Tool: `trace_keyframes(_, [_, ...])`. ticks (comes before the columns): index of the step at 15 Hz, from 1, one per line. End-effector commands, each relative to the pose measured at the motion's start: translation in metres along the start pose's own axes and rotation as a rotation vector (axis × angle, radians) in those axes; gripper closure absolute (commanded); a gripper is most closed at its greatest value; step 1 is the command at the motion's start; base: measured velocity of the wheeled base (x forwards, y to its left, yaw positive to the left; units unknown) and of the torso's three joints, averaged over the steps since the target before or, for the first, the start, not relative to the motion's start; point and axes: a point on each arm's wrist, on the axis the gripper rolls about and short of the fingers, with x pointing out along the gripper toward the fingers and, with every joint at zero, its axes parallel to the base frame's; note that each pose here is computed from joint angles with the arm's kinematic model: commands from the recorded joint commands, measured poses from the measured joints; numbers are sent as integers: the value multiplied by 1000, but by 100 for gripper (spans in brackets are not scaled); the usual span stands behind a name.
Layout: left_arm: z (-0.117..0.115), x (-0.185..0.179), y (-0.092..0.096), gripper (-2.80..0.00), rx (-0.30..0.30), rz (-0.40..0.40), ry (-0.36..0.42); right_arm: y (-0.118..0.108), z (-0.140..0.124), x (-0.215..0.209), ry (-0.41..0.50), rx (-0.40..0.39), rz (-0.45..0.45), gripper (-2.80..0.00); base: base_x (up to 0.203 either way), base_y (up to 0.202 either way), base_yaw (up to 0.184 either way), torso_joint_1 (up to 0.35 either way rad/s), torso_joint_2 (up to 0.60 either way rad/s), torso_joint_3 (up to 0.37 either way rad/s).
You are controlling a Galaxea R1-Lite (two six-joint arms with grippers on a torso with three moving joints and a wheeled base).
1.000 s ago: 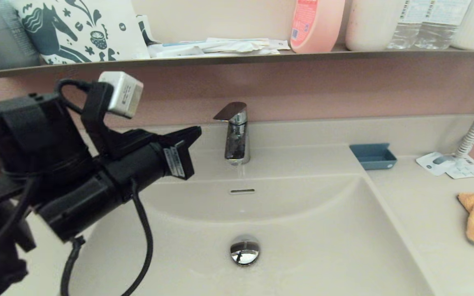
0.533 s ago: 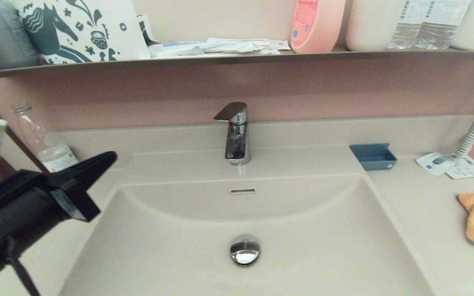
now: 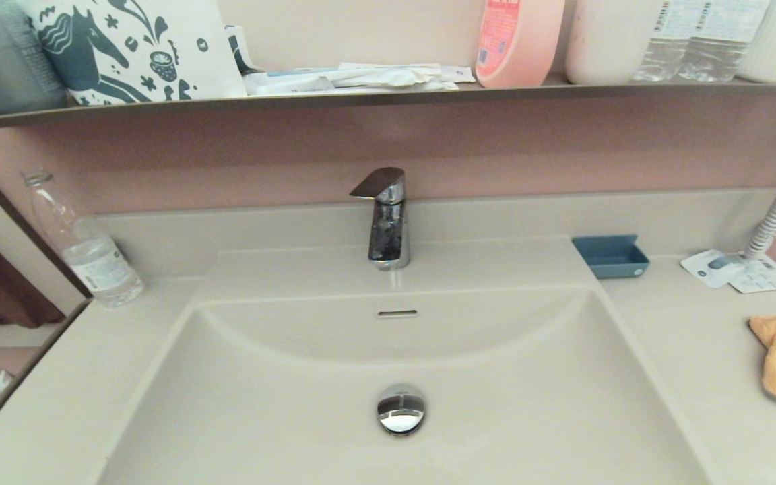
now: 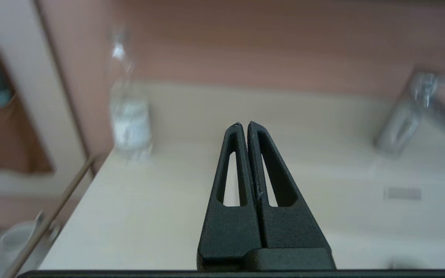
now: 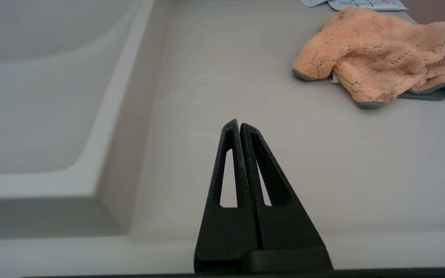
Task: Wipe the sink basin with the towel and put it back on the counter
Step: Pick up the cloth
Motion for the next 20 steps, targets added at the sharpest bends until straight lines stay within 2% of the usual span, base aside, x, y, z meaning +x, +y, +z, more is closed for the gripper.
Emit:
trace_keyframes(1, [-9, -37, 5, 0, -7, 8, -61, 0, 0, 0, 0, -1, 1, 0, 0, 0, 0, 0, 0, 0])
trace_keyframes(3, [-27, -54, 7, 0, 5, 13, -1, 0, 0, 0, 0, -1, 1, 0, 0, 0, 0, 0, 0, 0])
trace_keyframes(6, [-48, -71, 9, 0, 15, 6, -1, 0, 0, 0, 0, -1, 1, 0, 0, 0, 0, 0, 0, 0])
trace_keyframes(8, [-66, -79, 10, 0, 21, 7, 81, 0, 0, 0, 0, -1, 1, 0, 0, 0, 0, 0, 0, 0])
trace_keyframes(9, [-68, -79, 9, 0, 23, -2, 91, 0, 0, 0, 0, -1, 1, 0, 0, 0, 0, 0, 0, 0])
trace_keyframes(13, [-106, -75, 9, 0, 112, -77, 222, 0, 0, 0, 0, -1, 1, 0, 0, 0, 0, 0, 0, 0])
trace_keyframes(15, [-110, -75, 8, 0, 130, -137, 236, 0, 0, 0, 0, -1, 1, 0, 0, 0, 0, 0, 0, 0])
trace_keyframes(17, [-110, -75, 8, 0, 148, -146, 236, 0, 0, 0, 0, -1, 1, 0, 0, 0, 0, 0, 0, 0])
trace_keyframes(20, [-110, -75, 8, 0, 139, -140, 236, 0, 0, 0, 0, -1, 1, 0, 0, 0, 0, 0, 0, 0])
